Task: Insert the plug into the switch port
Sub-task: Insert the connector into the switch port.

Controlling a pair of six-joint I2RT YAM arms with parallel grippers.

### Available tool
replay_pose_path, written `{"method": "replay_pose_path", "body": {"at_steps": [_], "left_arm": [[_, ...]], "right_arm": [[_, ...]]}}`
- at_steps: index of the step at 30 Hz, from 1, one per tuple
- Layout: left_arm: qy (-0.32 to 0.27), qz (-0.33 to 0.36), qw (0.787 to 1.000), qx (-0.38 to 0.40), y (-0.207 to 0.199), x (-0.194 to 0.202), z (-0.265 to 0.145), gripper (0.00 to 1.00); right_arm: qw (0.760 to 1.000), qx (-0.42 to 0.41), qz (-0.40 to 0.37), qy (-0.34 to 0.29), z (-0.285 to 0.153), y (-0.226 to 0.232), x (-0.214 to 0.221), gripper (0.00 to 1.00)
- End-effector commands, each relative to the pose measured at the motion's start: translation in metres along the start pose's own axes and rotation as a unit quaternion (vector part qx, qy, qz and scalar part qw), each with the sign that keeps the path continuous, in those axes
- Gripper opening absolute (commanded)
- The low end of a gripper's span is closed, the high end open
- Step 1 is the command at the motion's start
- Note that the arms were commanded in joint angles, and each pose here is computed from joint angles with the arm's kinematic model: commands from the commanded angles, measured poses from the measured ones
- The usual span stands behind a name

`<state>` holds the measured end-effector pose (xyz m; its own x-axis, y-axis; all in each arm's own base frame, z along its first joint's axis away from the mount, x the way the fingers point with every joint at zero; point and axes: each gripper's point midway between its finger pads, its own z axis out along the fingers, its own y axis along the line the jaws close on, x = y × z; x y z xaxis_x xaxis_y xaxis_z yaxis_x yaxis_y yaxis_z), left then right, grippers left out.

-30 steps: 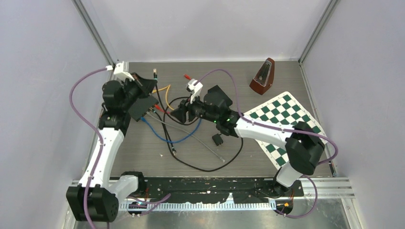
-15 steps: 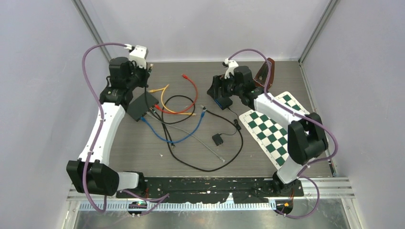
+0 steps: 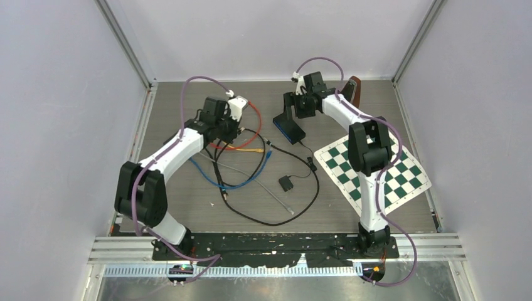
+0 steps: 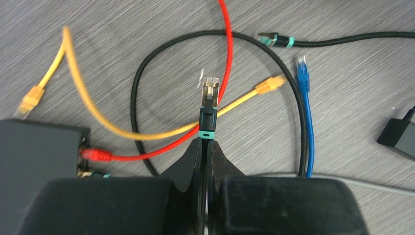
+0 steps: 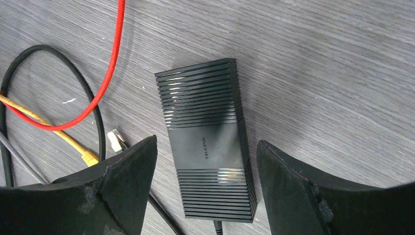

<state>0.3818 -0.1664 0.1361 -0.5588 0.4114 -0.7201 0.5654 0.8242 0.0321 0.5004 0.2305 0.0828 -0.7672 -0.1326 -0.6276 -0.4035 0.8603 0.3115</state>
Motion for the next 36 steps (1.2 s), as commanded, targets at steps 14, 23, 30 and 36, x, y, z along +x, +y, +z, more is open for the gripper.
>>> {"method": "replay_pose_path", "body": {"at_steps": [14, 23, 30, 36], "left_arm": [[-0.070, -0.032, 0.996, 0.051, -0.063, -0.014, 0.061, 0.00], [-0.050, -0.015, 0.996, 0.072, -0.080, -0.006, 0.088, 0.00], [-0.090, 0.003, 0.994, 0.067, -0.087, -0.017, 0.100, 0.00], [-0.097, 0.020, 0.993, 0.066, -0.092, -0.024, 0.104, 0.00]], "right_arm": [[0.991, -0.085, -0.044, 0.093, 0.017, 0.003, 0.017, 0.63], [0.986, -0.119, -0.054, 0.099, 0.020, 0.011, 0.028, 0.55], [0.984, -0.137, -0.055, 0.099, 0.022, 0.016, 0.028, 0.52], [0.982, -0.155, -0.047, 0.097, 0.022, 0.023, 0.025, 0.51]]}}
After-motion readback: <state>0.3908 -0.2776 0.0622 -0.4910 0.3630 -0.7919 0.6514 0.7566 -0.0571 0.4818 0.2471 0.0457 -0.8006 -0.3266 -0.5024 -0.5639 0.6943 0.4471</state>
